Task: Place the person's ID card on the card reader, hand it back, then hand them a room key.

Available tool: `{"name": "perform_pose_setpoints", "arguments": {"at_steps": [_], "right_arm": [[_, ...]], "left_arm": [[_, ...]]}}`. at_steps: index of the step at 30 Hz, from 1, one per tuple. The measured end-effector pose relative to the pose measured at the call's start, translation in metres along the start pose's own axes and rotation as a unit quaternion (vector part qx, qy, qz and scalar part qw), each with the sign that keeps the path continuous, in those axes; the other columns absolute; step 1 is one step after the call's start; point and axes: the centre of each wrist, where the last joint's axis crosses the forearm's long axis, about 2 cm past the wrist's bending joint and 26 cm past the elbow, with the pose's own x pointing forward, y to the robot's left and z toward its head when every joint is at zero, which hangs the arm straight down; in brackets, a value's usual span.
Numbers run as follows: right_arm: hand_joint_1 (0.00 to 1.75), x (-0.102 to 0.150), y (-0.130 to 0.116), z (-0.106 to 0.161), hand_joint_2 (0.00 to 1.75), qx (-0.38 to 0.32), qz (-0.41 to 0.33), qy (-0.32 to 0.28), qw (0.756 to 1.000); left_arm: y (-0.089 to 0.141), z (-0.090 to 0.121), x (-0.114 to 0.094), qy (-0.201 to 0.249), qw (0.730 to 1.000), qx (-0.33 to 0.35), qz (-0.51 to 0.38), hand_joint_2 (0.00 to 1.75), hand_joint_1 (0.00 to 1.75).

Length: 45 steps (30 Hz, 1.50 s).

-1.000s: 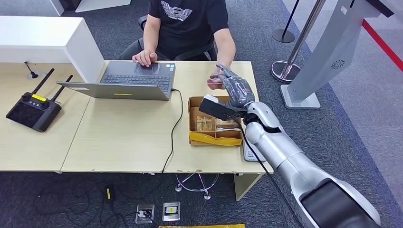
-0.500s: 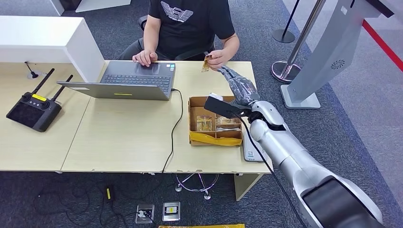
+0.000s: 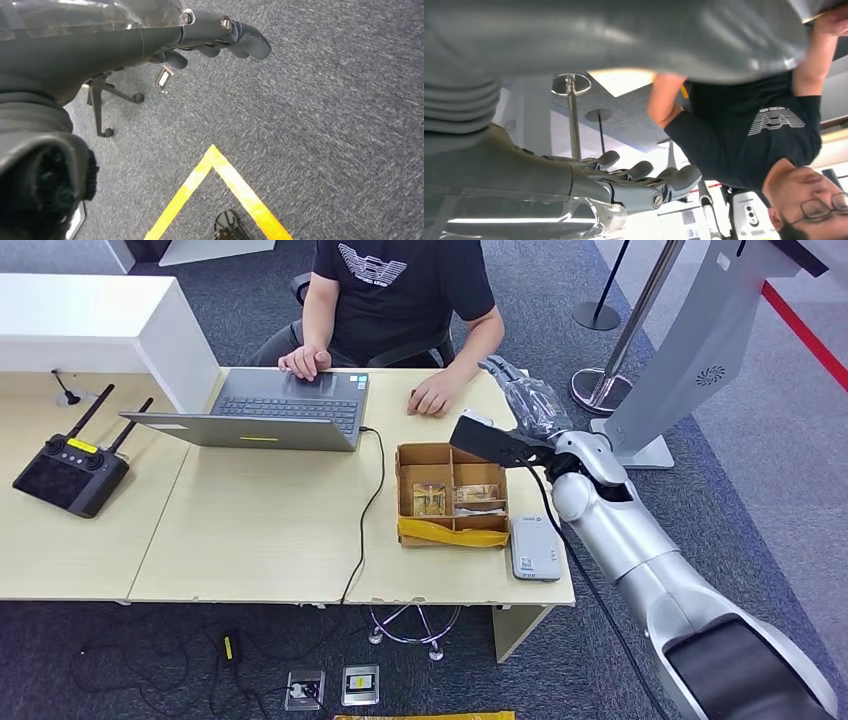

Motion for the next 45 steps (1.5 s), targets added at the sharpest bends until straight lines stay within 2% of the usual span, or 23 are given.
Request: {"name": "perform_pose_setpoints", "arguments": {"at_steps": [8,24,32,38,45], "right_arm": [[0.0,0.027,-0.001,0.017,1.75,0.007,0.042,0.044,0.998],[0.0,0.082,-0.023,0.048,1.75,0.013,0.093,0.005,0.996],[0.0,0.089,-0.001,0.061,1.75,0.038,0.096,0.028,0.994],[0.0,0.086,0.027,0.071,1.75,0.045,0.085,0.048,0.994],[0.0,0.082,0.039,0.073,1.75,0.039,0.082,0.066,0.994]], "left_arm": [[-0.005,0.001,-0.005,0.015,0.999,0.025,0.019,0.0,0.0],[-0.015,0.003,-0.011,0.031,0.999,0.027,0.028,0.0,0.0],[-0.016,0.003,-0.01,0.03,0.999,0.01,0.024,0.0,0.0],[-0.015,0.003,-0.01,0.029,0.999,0.006,0.025,0.0,0.0],[-0.015,0.003,-0.01,0.029,0.999,0.008,0.024,0.0,0.0]]}}
